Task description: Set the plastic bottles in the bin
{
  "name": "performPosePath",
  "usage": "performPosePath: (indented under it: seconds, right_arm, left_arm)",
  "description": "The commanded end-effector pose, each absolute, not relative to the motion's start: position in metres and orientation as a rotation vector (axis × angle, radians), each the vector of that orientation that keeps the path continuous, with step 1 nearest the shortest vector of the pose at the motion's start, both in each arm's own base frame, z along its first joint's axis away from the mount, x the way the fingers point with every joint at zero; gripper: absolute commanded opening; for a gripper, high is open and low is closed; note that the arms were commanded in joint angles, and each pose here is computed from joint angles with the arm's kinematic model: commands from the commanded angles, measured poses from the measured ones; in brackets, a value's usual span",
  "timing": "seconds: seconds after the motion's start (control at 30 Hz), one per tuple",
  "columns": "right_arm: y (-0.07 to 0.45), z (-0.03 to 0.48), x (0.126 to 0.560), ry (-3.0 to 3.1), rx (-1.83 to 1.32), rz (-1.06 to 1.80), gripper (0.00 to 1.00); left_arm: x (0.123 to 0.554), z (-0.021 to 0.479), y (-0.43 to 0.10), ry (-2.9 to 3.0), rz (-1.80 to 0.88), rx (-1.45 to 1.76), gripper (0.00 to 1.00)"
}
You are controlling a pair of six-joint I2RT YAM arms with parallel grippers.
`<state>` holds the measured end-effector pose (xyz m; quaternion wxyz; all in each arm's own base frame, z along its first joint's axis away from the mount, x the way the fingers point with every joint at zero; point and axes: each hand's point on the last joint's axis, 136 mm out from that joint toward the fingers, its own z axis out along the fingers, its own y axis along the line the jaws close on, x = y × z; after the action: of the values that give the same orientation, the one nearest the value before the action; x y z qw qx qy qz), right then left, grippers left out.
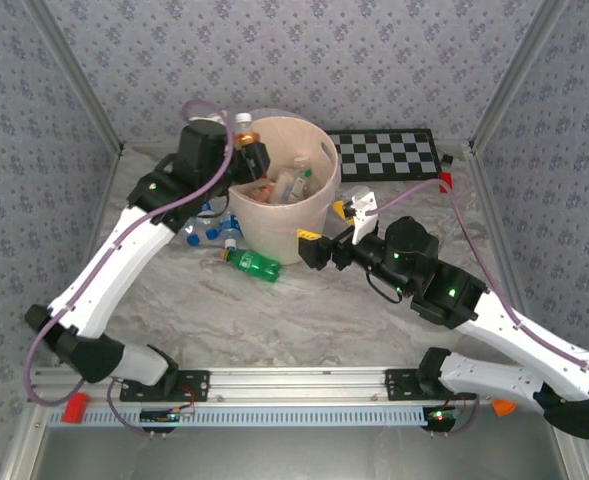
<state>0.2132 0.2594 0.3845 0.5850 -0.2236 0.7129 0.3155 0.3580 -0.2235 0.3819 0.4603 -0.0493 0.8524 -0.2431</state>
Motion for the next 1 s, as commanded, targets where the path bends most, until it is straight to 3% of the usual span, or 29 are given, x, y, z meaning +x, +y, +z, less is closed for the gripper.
performPosePath:
  seconds: [0.0, 0.3, 0.6, 0.97]
  right_arm:
    - [0.248, 0.402, 0.209, 1.64, -0.484, 0.736, 1.0]
    - [0.24, 0.398, 0.207, 1.646, -0.473, 0.721, 1.0]
    - [0.242, 0.393, 0.209, 1.655, -0.471, 0.713, 1.0]
    - [0.261, 0.381, 0.215, 1.69, -0.508, 0.708, 1.0]
  left_arm:
    - [0.359, 0.392, -0.244, 2.087, -0.641, -0.107, 0.64]
    - [0.365, 0.375, -0.29, 2.146, -0.667, -0.044, 0.67]
    - [0.358, 0.384, -0.282, 2.122, -0.655, -0.05, 0.98]
    - [0.327, 0.397, -0.222, 2.02, -0.556, -0.115, 1.0]
